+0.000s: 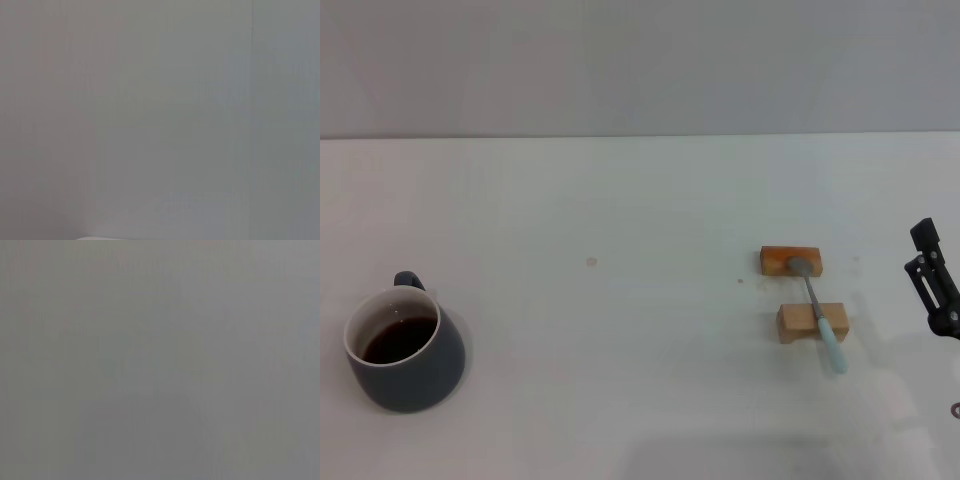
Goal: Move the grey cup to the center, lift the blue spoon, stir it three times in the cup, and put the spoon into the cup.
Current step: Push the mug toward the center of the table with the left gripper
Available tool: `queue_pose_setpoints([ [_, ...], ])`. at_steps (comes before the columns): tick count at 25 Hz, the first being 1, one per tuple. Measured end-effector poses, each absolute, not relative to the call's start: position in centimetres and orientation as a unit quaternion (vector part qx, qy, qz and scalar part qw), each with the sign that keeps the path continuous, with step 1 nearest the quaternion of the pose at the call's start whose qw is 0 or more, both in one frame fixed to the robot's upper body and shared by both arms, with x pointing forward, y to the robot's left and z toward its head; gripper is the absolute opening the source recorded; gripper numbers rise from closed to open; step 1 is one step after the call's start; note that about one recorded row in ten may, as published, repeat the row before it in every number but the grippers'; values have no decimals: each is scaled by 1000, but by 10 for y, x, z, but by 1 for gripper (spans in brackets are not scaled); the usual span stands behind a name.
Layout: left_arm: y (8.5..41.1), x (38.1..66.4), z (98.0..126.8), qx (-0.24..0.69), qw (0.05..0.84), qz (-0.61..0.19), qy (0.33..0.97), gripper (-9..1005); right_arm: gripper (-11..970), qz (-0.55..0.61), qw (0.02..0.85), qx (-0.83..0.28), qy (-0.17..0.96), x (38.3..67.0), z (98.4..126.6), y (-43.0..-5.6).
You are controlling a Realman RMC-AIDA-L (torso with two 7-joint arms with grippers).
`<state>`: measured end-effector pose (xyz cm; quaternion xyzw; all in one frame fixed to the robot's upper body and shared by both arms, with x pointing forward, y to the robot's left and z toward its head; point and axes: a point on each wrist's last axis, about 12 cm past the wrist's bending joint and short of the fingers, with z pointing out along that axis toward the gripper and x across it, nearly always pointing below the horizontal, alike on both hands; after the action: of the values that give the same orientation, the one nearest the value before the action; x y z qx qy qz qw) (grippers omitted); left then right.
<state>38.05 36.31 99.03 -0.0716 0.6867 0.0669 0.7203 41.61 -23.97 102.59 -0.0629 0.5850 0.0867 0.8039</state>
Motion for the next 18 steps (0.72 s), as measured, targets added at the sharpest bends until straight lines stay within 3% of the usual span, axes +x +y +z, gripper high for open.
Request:
queue_pose_setpoints([
  [17, 359, 378, 988, -60, 715, 60, 694, 795, 779, 93, 804, -61, 584, 416, 1026, -240],
  [18, 359, 378, 987, -60, 714, 60, 695, 733, 779, 95, 804, -60, 584, 416, 1026, -240],
])
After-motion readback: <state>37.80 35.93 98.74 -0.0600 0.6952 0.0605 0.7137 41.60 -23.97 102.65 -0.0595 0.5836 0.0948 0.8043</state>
